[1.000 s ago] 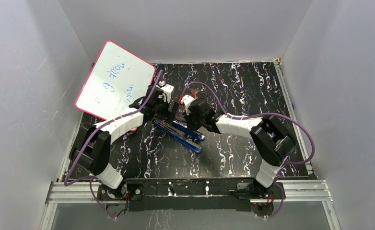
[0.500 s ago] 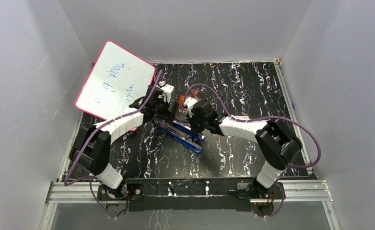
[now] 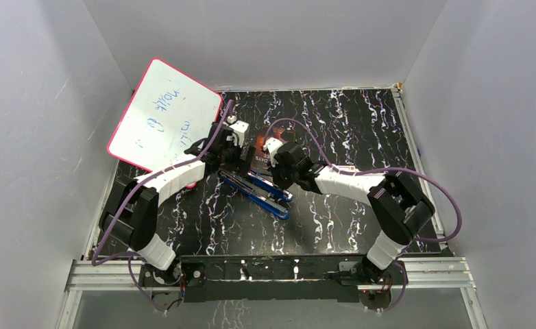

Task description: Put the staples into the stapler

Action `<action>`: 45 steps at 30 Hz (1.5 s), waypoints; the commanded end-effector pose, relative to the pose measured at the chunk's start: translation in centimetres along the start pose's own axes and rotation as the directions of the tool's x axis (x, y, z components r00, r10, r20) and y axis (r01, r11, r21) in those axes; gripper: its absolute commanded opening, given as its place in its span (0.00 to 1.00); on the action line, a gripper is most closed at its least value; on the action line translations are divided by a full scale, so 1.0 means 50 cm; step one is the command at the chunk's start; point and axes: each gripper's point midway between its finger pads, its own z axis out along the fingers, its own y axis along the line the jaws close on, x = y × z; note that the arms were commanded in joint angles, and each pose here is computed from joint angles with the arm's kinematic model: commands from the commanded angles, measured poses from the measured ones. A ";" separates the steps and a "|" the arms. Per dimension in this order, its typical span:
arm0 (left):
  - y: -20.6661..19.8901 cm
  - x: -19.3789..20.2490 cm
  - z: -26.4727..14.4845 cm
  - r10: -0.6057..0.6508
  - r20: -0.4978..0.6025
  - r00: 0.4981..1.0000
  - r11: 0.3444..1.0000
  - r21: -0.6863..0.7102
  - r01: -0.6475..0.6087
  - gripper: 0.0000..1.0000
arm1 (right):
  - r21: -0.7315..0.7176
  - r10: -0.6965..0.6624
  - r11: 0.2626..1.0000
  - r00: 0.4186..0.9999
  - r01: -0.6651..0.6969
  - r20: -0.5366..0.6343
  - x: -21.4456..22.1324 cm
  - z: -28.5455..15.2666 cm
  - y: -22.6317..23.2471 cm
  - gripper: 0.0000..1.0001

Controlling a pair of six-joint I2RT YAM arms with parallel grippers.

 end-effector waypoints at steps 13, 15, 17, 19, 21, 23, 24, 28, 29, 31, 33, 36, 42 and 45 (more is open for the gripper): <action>-0.007 -0.024 -0.006 0.009 0.026 1.000 1.000 0.016 -0.010 0.97 | -0.049 0.087 0.996 0.987 -0.081 0.132 -0.087 -0.045 -0.019 0.24; -0.010 -0.023 -0.003 0.009 0.020 1.000 1.000 0.025 -0.010 0.96 | -0.073 0.109 0.992 0.984 -0.100 0.141 -0.090 -0.050 -0.017 0.27; -0.011 -0.021 0.000 0.010 0.013 1.000 1.000 0.029 -0.011 0.96 | -0.103 0.125 0.988 0.982 -0.111 0.144 -0.092 -0.055 -0.014 0.29; -0.013 -0.020 0.003 0.014 0.008 1.000 0.999 0.037 -0.014 0.94 | -0.124 0.137 0.985 0.982 -0.121 0.133 -0.087 -0.056 -0.011 0.32; -0.014 -0.019 0.004 0.013 0.003 1.000 0.999 0.045 -0.014 0.93 | -0.143 0.146 0.981 0.982 -0.128 0.123 -0.082 -0.056 -0.008 0.33; -0.015 -0.019 0.006 0.013 0.003 1.000 0.999 0.052 -0.014 0.93 | -0.155 0.153 0.979 0.982 -0.135 0.109 -0.074 -0.053 -0.006 0.35; -0.016 -0.020 0.006 0.012 0.003 1.000 0.998 0.054 -0.013 0.93 | -0.160 0.156 0.977 0.983 -0.139 0.099 -0.070 -0.051 -0.006 0.35; -0.016 -0.017 0.008 0.012 -0.001 1.000 0.998 0.057 -0.012 0.92 | -0.171 0.156 0.975 0.986 -0.144 0.054 -0.051 -0.041 -0.004 0.36; -0.015 -0.017 0.008 0.013 -0.001 1.000 0.998 0.056 -0.013 0.93 | -0.172 0.156 0.974 0.987 -0.146 0.047 -0.047 -0.038 -0.004 0.36; -0.014 -0.017 0.008 0.012 0.000 1.000 0.998 0.054 -0.012 0.92 | -0.175 0.157 0.973 0.987 -0.149 0.034 -0.041 -0.034 -0.003 0.36; -0.014 -0.017 0.008 0.014 0.001 1.000 0.999 0.052 -0.014 0.92 | -0.176 0.159 0.973 0.987 -0.152 0.025 -0.037 -0.030 -0.003 0.36; -0.013 -0.020 0.006 0.014 0.005 1.000 0.999 0.051 -0.015 0.93 | -0.172 0.159 0.973 0.987 -0.156 0.004 -0.029 -0.023 -0.005 0.36; -0.013 -0.019 0.006 0.015 0.006 1.000 0.999 0.049 -0.016 0.93 | -0.149 0.167 0.975 0.986 -0.166 -0.007 -0.022 -0.014 -0.014 0.37; -0.012 -0.019 0.005 0.014 0.006 1.000 0.999 0.048 -0.014 0.93 | -0.149 0.169 0.974 0.985 -0.169 -0.014 -0.019 -0.009 -0.015 0.36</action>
